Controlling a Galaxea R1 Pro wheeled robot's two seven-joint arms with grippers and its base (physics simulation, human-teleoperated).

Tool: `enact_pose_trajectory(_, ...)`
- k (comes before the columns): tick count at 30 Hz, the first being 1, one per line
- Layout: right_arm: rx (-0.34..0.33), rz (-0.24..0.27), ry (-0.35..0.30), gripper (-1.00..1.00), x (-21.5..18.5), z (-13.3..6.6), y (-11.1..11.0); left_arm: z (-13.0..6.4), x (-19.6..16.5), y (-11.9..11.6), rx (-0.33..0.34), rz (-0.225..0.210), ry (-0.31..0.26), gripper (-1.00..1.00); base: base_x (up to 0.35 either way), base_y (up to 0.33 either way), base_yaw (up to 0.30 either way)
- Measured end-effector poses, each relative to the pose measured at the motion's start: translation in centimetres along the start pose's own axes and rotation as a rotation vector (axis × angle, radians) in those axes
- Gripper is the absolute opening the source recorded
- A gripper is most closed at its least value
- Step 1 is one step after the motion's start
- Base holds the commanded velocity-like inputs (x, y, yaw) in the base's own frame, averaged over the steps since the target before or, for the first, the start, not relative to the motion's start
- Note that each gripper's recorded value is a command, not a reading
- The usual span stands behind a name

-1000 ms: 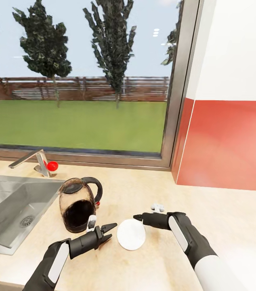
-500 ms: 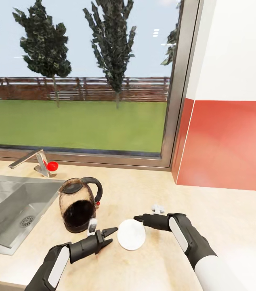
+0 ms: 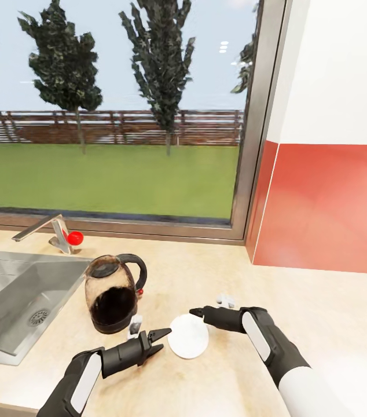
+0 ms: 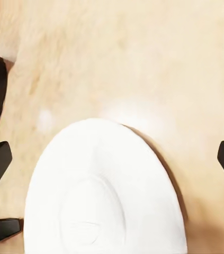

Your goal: Set up a coffee station on the kitchen countertop: keep the coffee maker on the countertop, move the bottle of coffee from the kitchen shelf to the counter next to the coffee maker, place a paper coffee filter on top of the coffee maker, put the saucer next to the coffee maker with the coffee cup on the saucer, and place the electric kettle next to the coffee maker.

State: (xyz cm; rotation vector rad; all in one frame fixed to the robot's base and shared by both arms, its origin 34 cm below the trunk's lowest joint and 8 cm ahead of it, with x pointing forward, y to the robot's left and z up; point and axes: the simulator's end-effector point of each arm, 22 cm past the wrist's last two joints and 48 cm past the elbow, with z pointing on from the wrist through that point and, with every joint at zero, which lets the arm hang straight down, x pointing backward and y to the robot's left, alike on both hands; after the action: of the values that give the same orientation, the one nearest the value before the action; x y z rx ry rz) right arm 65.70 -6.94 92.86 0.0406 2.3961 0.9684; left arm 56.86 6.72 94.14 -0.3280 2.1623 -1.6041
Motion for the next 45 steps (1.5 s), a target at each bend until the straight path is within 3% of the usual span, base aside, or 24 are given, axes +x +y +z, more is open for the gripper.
enact_pose_trajectory(3, -0.027, 0.016, 0.016, 1.00, 1.0, 1.0, 1.6, 0.0, 0.0, 0.0, 0.000, -0.001, 0.000, 1.00, 0.000, 0.000, 0.000)
enact_pose_trajectory(7, -0.035, 0.024, 0.022, 1.00, 1.4, 1.4, 2.0, 0.0, 0.0, 0.0, 0.001, -0.001, 0.000, 1.00, 0.000, 0.000, 0.000)
enact_pose_trajectory(18, -0.035, 0.030, 0.028, 1.00, 1.7, 1.5, 2.0, 0.0, 0.0, 0.0, 0.002, -0.003, 0.000, 1.00, 0.000, 0.000, 0.000)
enact_pose_trajectory(27, -0.034, 0.034, 0.032, 1.00, 1.9, 1.6, 1.9, 0.1, 0.5, 0.4, 0.008, -0.033, 0.003, 1.00, 0.000, 0.000, 0.000)
enact_pose_trajectory(45, -0.016, 0.054, 0.066, 1.00, 3.3, 1.9, 0.9, 0.1, 0.6, 0.5, 0.002, -0.032, 0.007, 1.00, 0.000, 0.000, 0.000)
